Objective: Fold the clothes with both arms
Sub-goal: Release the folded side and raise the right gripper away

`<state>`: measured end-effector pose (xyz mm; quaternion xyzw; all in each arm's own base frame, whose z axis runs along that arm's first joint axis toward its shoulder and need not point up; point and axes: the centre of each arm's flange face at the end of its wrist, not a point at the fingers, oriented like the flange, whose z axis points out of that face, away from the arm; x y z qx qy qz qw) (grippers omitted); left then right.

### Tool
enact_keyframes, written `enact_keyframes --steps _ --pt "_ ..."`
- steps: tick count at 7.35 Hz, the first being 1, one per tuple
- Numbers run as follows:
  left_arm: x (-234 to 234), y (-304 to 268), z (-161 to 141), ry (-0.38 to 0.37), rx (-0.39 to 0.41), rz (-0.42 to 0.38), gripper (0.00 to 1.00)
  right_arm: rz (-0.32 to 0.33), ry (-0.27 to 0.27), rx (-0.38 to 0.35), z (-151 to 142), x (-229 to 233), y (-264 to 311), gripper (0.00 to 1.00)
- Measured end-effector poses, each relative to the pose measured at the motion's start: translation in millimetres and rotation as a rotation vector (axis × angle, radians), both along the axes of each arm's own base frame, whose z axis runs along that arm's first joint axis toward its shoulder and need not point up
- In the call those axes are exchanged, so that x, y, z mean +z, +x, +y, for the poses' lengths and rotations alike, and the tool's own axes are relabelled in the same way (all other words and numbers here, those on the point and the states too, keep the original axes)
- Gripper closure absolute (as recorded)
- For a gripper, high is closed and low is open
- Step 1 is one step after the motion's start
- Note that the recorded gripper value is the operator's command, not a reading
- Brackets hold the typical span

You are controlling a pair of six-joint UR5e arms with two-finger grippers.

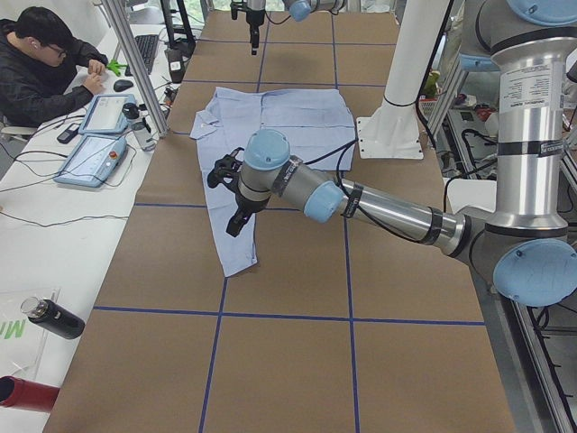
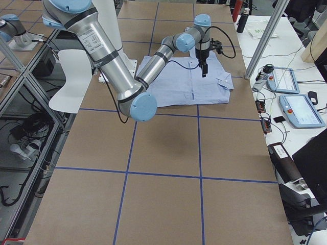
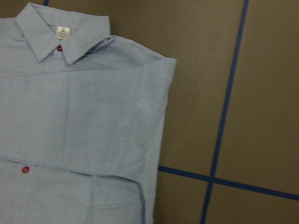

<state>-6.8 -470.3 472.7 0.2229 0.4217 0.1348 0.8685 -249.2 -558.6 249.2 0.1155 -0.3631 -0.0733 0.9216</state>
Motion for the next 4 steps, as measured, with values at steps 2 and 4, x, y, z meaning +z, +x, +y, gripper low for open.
enact_keyframes --steps 2,4 --pt "9.3 27.8 -11.3 -0.089 -0.11 0.009 0.0 0.001 0.023 -0.101 19.0 89.3 114.8 0.0" --pt "59.0 47.6 -34.0 -0.122 -0.216 0.059 0.0 0.001 0.041 -0.154 49.1 179.1 221.6 0.0"
